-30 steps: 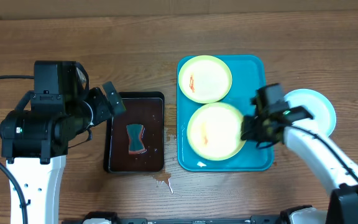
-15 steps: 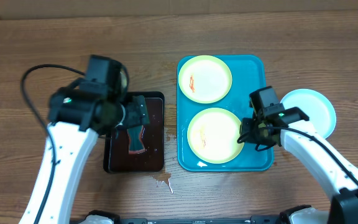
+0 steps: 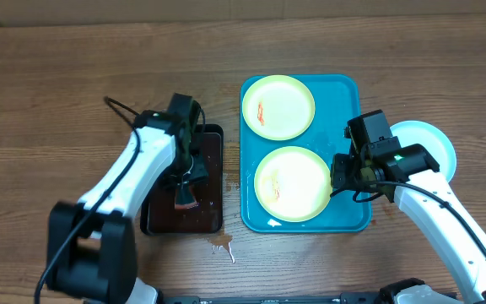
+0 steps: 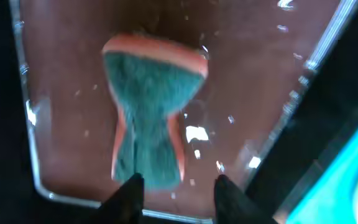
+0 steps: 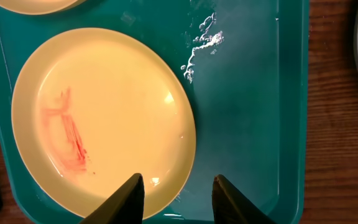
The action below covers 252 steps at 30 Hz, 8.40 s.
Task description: Clean dirty plates on tray and stack at the side
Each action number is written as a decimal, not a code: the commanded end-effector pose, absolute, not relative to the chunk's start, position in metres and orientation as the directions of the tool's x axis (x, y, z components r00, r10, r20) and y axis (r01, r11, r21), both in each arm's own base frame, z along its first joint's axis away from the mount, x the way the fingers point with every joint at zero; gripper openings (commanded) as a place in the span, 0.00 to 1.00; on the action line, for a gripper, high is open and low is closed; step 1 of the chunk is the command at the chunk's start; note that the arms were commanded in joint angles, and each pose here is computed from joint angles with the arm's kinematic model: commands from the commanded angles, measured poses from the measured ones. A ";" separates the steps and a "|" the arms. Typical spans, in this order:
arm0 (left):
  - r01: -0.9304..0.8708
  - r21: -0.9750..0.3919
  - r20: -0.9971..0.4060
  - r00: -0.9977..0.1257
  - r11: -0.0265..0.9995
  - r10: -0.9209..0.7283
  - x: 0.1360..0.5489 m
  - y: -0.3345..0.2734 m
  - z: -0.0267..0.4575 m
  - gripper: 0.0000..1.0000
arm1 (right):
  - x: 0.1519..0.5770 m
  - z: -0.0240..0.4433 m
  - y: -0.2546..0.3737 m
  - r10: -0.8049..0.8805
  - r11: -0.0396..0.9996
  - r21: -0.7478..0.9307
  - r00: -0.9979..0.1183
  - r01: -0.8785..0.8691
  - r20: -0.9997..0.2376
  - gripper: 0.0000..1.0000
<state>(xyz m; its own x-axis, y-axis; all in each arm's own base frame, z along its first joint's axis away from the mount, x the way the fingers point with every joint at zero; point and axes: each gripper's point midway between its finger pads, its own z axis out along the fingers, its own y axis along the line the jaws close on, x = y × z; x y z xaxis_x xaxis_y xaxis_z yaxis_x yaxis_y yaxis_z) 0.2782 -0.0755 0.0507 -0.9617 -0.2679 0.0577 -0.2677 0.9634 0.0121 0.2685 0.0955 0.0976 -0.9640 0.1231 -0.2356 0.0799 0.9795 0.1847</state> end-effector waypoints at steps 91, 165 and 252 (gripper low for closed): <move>-0.024 -0.220 -0.258 -0.963 0.975 -0.082 0.315 -0.147 0.140 0.04 | 0.287 0.005 0.120 0.072 0.976 0.214 -0.990 0.044 -0.122 0.04; 0.004 -0.082 -0.114 -0.994 0.997 -0.005 0.350 -0.228 0.022 0.04 | 0.278 0.003 0.117 0.071 0.978 0.201 -0.994 0.052 -0.089 0.04; -0.308 0.062 -0.119 -0.947 0.949 -0.299 0.290 -0.070 0.062 0.26 | 0.280 0.004 0.118 0.071 0.978 0.205 -0.993 0.050 -0.097 0.04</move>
<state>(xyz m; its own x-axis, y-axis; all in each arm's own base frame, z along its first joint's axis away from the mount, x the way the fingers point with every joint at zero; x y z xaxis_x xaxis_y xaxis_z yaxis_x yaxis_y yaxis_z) 0.2861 -0.0665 0.0593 -0.9487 -0.2944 -0.1150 -0.3056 0.9473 0.0961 0.2812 0.1230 0.0081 -0.9924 0.0730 -0.0986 0.0480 0.9707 0.2357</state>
